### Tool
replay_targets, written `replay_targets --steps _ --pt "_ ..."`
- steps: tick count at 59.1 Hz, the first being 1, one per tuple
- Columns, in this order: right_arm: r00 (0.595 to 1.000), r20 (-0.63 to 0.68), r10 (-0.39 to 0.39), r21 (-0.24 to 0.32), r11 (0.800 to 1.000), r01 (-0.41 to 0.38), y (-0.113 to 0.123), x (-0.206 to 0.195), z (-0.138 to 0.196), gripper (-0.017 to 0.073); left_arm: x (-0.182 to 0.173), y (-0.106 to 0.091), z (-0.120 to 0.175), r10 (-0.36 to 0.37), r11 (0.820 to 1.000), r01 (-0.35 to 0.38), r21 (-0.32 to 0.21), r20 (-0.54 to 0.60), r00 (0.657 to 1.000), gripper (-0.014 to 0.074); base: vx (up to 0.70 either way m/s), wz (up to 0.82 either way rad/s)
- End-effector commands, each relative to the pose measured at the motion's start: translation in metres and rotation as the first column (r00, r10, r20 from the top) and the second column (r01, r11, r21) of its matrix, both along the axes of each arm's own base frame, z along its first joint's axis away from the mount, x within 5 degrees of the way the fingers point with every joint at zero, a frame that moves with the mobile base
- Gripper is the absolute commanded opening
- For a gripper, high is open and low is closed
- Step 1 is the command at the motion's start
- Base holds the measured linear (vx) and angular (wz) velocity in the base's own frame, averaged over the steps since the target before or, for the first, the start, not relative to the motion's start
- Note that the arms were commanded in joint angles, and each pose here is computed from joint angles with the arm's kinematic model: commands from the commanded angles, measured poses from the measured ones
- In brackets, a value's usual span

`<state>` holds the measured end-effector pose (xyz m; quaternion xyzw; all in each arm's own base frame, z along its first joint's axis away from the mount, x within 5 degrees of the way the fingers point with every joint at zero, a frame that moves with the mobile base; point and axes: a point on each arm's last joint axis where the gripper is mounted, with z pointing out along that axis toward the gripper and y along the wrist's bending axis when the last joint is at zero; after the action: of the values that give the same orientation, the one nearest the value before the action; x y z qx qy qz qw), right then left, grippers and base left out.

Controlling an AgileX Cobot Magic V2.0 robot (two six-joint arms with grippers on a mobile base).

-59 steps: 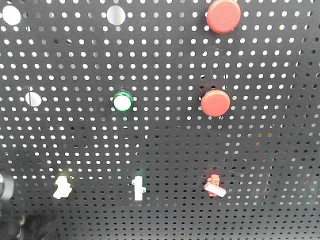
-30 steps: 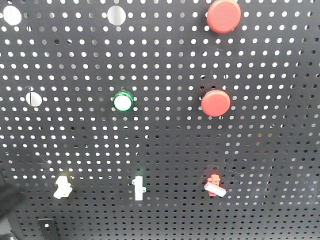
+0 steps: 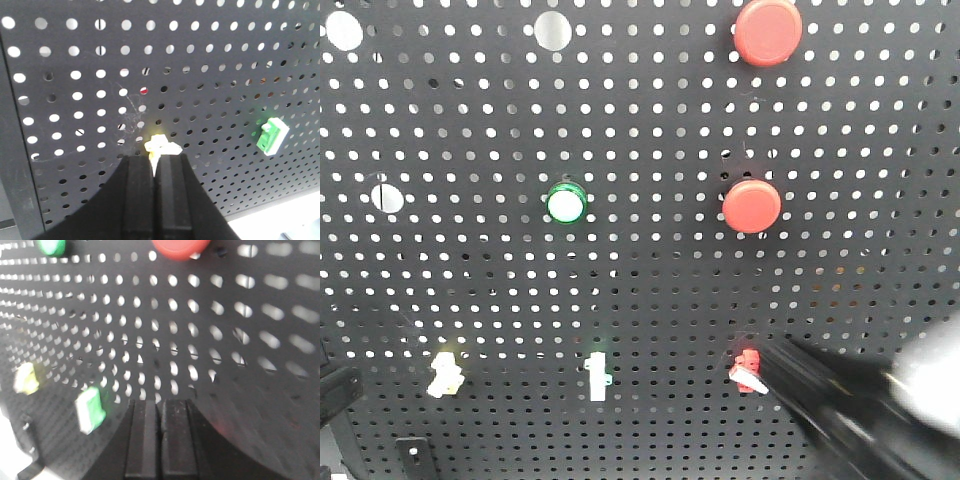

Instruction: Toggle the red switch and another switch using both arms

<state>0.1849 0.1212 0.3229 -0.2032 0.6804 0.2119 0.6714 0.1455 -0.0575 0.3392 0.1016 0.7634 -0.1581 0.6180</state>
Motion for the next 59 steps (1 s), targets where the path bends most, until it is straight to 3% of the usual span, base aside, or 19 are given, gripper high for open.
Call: replay_targets --steps 1,11,21,30,40,43,53,59 --pt "0.995 0.102 0.006 0.068 0.998 -0.013 0.006 0.008 0.022 -0.0006 0.0 0.0 0.019 0.007 0.998 -0.001 -0.061 0.107 0.994 0.0002 0.0 0.0" --pt "0.998 0.062 0.003 0.056 0.998 -0.007 0.012 0.018 0.014 -0.0006 0.0 0.0 0.019 0.007 0.998 -0.001 -0.061 0.107 0.994 0.0002 0.0 0.0" --pt "0.998 -0.064 -0.016 0.04 0.999 0.019 0.012 0.021 0.002 -0.0006 0.0 0.0 0.019 0.007 0.998 -0.001 -0.061 0.107 0.994 0.0002 0.0 0.0" --pt "0.976 -0.214 -0.036 0.018 0.999 0.041 0.01 0.02 -0.01 -0.0006 0.0 0.0 0.019 0.007 0.998 -0.001 -0.06 0.109 0.994 0.0002 0.0 0.0" --pt "0.957 -0.286 -0.049 -0.034 0.999 0.041 0.009 0.019 -0.018 -0.0006 0.0 0.0 0.021 0.01 0.998 -0.001 -0.068 0.129 0.992 0.0002 0.0 0.0" --pt "0.963 -0.267 -0.045 -0.021 0.999 0.041 0.009 0.018 -0.015 -0.0006 0.0 0.0 0.022 0.011 0.997 -0.002 -0.071 0.136 0.991 0.0002 0.0 0.0" --pt "0.999 -0.023 -0.022 0.141 0.99 0.025 0.006 0.014 0.017 -0.0006 0.0 0.0 0.022 0.012 0.997 -0.002 -0.072 0.138 0.99 0.0002 0.0 0.0" --pt "0.998 0.05 -0.031 0.194 0.981 0.021 0.005 0.015 0.025 -0.0006 0.0 0.0 0.022 0.012 0.997 -0.002 -0.071 0.137 0.991 0.0002 0.0 0.0"
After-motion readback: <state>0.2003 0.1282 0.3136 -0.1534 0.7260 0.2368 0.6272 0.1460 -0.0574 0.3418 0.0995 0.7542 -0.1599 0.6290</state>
